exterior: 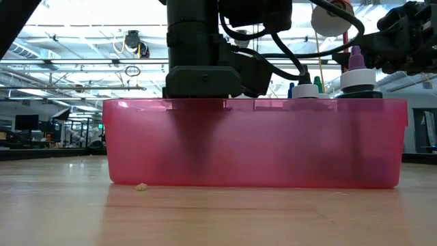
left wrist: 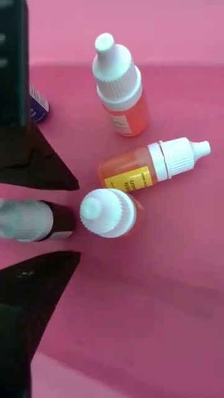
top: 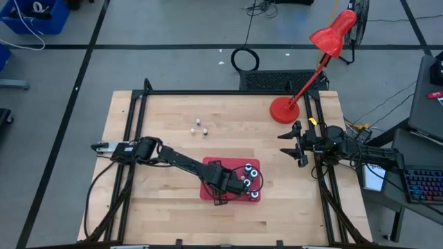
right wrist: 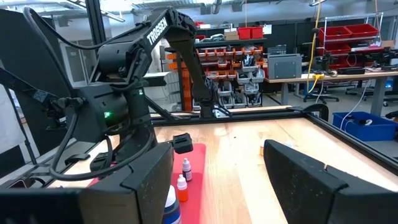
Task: Pick & Place food coloring
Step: Put the small orange food coloring bottle into the bin
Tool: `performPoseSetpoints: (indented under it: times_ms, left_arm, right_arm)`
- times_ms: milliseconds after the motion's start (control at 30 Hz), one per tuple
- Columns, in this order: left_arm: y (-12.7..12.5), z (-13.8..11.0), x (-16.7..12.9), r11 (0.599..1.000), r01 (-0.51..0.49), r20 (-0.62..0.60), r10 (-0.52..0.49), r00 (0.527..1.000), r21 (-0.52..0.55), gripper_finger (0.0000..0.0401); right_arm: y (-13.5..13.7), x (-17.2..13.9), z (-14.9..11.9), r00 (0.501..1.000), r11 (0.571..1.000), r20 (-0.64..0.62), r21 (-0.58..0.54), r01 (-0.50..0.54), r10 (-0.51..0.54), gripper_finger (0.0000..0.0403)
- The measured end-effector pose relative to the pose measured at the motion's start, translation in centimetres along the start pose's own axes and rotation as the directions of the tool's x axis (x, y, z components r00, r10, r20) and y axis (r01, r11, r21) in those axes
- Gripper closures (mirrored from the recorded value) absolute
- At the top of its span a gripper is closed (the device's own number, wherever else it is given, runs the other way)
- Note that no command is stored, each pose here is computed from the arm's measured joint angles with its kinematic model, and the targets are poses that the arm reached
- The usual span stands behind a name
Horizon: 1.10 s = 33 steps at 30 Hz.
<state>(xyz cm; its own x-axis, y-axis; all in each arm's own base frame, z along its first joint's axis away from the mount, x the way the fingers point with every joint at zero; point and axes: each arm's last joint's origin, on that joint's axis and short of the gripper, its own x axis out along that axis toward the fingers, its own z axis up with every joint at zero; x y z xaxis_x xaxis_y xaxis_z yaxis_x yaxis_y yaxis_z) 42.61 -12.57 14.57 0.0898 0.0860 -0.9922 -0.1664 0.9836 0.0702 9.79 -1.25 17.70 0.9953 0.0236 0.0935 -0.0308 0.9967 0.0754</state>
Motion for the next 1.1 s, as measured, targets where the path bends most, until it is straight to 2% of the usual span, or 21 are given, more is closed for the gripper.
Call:
performPoseSetpoints:
  times_ms: [167,367,500,600,733,900,1000,1100]
  left_arm:
    - [0.4,-0.2,-1.3,1.0,0.007,0.008,-0.007,1.0,-0.015,0.0207]
    - [1.4,-0.6,-7.3,0.999,0.024,0.156,-0.019,0.988,-0.032,0.0205]
    - [2.1,-1.8,-11.6,0.999,-0.053,0.279,0.051,0.959,0.0,0.0204]
    - [3.2,-3.1,-14.6,0.989,-0.148,0.341,0.145,0.929,-0.015,0.0204]
    - [7.0,-4.7,-17.2,0.962,-0.235,0.288,0.266,0.92,-0.14,0.0204]
    - [13.2,-6.1,-19.3,0.902,-0.248,0.217,0.337,0.916,-0.355,0.0203]
    - [16.5,-6.7,-18.8,0.883,-0.192,0.213,0.305,0.928,-0.428,0.0203]
    - [19.5,-7.4,-16.9,0.884,-0.072,0.264,0.214,0.941,-0.462,0.0203]
  right_arm:
    - [0.0,0.0,0.0,1.0,1.0,0.0,0.0,0.0,0.0,0.0165]
    - [0.0,0.0,0.0,1.0,1.0,0.001,-0.001,0.0,0.0,0.0165]
    - [0.0,0.0,0.0,1.0,1.0,0.0,0.0,0.0,0.0,0.0165]
    - [0.0,0.0,0.0,1.0,1.0,0.0,0.0,0.0,0.0,0.0165]
    - [0.0,0.0,0.0,1.0,1.0,0.001,0.0,0.0,0.0,0.0165]
    - [0.0,0.0,0.0,1.0,1.0,0.0,0.0,0.0,0.0,0.0165]
    - [0.0,0.0,0.0,1.0,1.0,-0.001,0.0,0.0,0.0,0.0165]
    - [0.0,0.0,0.0,1.0,1.0,-0.001,0.0,0.0,0.0,0.0165]
